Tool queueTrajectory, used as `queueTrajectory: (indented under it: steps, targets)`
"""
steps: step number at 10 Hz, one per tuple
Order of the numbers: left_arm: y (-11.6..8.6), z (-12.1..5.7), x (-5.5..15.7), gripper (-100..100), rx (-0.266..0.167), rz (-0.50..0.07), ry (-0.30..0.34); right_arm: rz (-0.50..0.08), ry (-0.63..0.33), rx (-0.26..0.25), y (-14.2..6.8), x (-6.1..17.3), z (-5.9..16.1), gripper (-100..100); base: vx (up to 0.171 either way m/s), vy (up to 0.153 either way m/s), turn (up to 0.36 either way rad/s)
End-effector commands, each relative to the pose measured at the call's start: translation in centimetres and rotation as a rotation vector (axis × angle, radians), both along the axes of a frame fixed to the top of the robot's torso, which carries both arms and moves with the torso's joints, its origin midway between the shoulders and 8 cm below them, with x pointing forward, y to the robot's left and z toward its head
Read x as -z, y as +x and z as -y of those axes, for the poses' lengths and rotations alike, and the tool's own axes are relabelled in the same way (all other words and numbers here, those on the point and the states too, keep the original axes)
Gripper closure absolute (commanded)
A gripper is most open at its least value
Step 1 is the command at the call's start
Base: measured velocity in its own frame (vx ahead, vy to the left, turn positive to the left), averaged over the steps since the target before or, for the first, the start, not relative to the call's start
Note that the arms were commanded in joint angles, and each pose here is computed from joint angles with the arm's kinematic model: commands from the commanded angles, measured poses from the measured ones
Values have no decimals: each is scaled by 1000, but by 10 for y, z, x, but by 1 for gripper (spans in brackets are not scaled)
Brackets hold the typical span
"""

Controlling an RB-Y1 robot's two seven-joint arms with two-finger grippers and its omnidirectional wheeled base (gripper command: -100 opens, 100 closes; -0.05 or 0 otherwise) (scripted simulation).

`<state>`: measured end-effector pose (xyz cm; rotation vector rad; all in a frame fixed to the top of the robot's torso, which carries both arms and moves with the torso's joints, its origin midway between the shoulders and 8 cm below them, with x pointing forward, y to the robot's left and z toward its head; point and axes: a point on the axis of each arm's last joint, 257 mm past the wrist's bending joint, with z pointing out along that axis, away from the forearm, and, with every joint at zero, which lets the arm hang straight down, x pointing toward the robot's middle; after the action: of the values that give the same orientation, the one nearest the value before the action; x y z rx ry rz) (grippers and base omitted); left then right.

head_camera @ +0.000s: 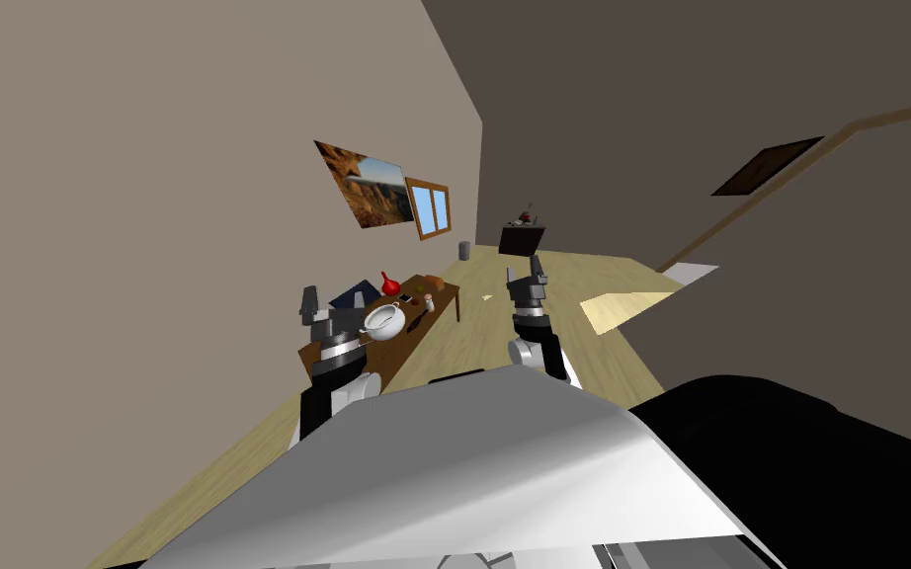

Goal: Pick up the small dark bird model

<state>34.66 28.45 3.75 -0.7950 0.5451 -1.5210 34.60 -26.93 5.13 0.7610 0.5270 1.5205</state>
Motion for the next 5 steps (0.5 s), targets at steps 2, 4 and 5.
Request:
queueTrajectory:
  steps: [2,4,5]
  targets:
    - [21,4,27,-100,29,-83,16,0,0,0,0,0,0,0,22,-78,131]
    - [38,5,49,-100,47,-150,20,0,0,0,0,0,0,0,35,-100,105]
    - [47,6,62,-100,56,-188,22,0,0,0,0,0,0,0,48,-96,125]
